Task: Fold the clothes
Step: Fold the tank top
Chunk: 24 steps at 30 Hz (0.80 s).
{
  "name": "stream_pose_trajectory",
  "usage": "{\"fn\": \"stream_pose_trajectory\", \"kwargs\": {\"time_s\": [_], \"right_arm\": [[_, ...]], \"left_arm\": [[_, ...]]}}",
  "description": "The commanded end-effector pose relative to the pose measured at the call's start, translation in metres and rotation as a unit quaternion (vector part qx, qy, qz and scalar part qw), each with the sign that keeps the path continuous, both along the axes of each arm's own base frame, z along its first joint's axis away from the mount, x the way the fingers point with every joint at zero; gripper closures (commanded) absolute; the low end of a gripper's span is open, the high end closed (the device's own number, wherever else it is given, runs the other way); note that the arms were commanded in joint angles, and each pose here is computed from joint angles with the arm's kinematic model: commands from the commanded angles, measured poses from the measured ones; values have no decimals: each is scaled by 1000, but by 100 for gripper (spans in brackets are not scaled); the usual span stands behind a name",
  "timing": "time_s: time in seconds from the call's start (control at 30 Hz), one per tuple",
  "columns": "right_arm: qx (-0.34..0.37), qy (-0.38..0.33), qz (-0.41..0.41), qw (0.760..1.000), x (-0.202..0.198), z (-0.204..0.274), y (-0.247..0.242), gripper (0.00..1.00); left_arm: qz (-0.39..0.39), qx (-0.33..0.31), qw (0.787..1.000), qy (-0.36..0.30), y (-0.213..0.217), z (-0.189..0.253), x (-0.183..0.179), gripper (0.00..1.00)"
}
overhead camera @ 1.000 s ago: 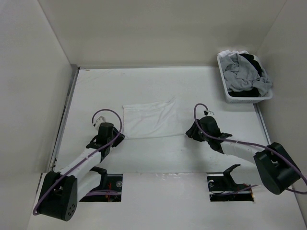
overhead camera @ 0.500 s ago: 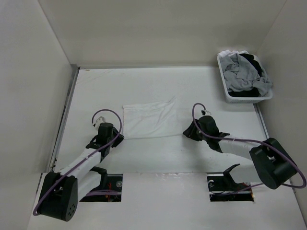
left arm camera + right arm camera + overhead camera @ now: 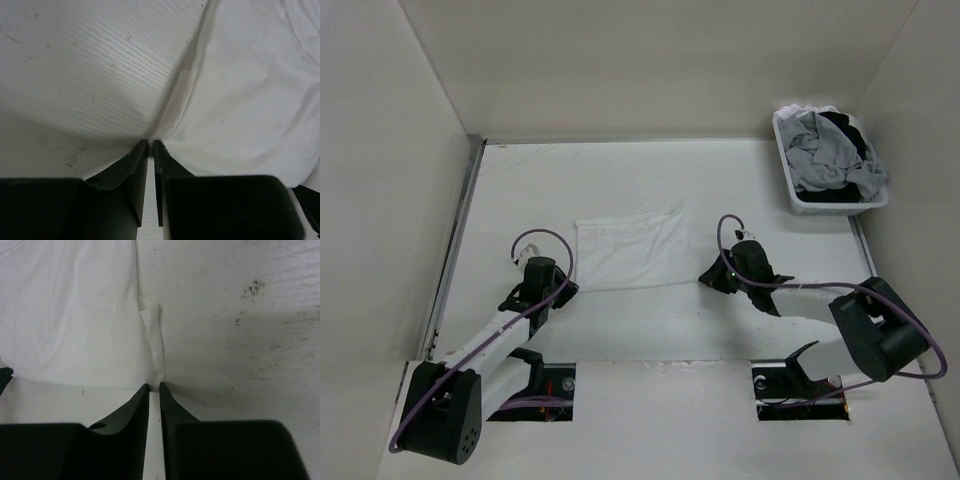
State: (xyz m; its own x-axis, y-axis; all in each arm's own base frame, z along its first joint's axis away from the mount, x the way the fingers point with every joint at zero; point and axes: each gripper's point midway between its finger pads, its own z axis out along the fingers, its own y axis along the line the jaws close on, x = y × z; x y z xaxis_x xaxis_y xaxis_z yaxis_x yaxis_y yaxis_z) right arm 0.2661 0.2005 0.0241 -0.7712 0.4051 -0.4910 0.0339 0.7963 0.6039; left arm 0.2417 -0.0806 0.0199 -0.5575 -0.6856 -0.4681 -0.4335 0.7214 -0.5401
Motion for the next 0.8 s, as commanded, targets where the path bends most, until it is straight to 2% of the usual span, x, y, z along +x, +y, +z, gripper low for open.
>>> {"fn": "stream_pose_trajectory", "kwargs": {"time_s": [0.0, 0.07, 0.2, 0.37, 0.53, 0.77], "right_arm": [[17, -23, -2, 1000, 15, 14, 7, 87], [19, -32, -9, 999, 19, 18, 6, 94], [20, -73, -24, 997, 21, 41, 1, 100], [21, -121, -9, 992, -10, 98, 0, 100], [16, -173, -5, 985, -55, 173, -19, 100], [38, -205, 2, 978, -103, 247, -33, 100]], "left_arm": [[-4, 1, 1000, -7, 1, 1, -1, 91], [-5, 0, 1000, -11, 0, 3, 0, 93], [-18, -13, 999, -42, -8, 27, 6, 96], [-44, -15, 992, -118, -16, 104, -2, 97], [-47, -4, 980, -191, -7, 188, -32, 97], [-46, -23, 968, -247, 1, 252, -60, 98]]}}
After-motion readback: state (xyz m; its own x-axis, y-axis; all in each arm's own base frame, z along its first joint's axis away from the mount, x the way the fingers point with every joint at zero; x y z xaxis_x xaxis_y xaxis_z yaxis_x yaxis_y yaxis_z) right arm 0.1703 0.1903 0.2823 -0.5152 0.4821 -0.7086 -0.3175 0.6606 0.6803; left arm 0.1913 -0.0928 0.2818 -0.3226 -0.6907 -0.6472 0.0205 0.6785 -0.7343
